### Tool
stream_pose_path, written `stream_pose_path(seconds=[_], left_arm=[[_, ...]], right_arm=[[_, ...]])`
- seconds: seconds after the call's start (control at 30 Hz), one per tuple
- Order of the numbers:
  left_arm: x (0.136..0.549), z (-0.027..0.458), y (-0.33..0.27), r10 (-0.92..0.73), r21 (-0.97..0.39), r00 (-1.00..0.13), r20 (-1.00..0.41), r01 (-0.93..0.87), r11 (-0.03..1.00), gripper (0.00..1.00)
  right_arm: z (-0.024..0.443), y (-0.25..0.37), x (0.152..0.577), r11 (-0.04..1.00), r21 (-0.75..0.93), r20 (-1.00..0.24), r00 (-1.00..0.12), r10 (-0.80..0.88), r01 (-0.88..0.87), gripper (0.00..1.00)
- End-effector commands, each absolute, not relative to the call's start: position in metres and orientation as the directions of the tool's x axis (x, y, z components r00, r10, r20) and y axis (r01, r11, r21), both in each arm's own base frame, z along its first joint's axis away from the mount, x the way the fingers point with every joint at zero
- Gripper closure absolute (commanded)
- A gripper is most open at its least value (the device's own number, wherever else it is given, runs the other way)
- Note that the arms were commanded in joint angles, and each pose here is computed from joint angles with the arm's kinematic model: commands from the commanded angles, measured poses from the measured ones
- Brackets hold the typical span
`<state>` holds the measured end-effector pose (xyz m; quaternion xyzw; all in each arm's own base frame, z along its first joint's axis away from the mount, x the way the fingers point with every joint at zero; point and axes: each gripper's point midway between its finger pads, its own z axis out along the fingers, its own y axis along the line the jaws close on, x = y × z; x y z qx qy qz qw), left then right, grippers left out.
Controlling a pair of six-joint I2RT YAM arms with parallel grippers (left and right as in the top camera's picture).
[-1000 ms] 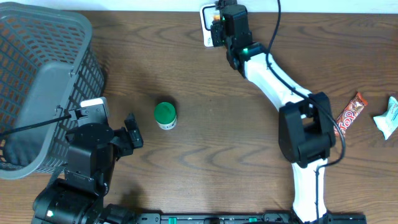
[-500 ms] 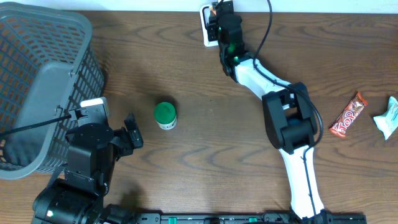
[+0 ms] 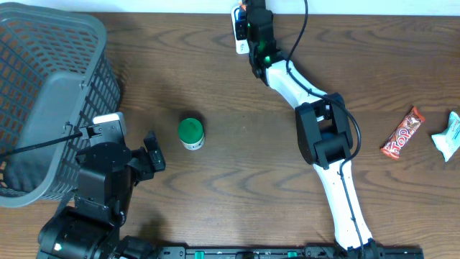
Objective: Scan the item barcode
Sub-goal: 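Lift the tissue pack and hold it before the white scanner, then carry the tissue pack with the right gripper to the right side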
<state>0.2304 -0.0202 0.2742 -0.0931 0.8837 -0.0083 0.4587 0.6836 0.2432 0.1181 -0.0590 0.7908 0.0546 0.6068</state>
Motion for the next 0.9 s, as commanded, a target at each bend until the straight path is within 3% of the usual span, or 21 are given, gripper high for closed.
stream_pose_path(seconds=[0.0, 0.23, 0.43, 0.7, 0.87], left_arm=[[0.231, 0.281, -0.017, -0.183, -0.106, -0.545, -0.818, -0.170, 0.980, 0.02], [0.231, 0.281, -0.017, -0.183, -0.106, -0.545, -0.818, -0.170, 0.980, 0.02], [0.231, 0.281, -0.017, -0.183, -0.106, -0.544, -0.819, -0.170, 0.980, 0.02], [0.231, 0.281, -0.017, -0.183, -0.106, -0.545, -0.818, -0.170, 0.980, 0.02], [0.231, 0.281, -0.017, -0.183, -0.106, -0.545, -0.818, -0.170, 0.980, 0.02]], right_arm=[[0.116, 0.235, 0.688, 0.991, 0.017, -0.959, -0.284, -0.021, -0.133, 0.66], [0.149, 0.221, 0.656, 0.991, -0.033, -0.878, -0.469, -0.092, -0.132, 0.71], [0.198, 0.167, 0.597, 0.999, -0.029, -0.760, -0.649, -0.037, -0.023, 0.72], [0.212, 0.026, 0.514, 0.977, -0.118, -0.521, -0.849, 0.090, 0.176, 0.69], [0.190, -0.074, 0.500, 0.915, -0.107, -0.459, -0.835, 0.301, 0.389, 0.68]])
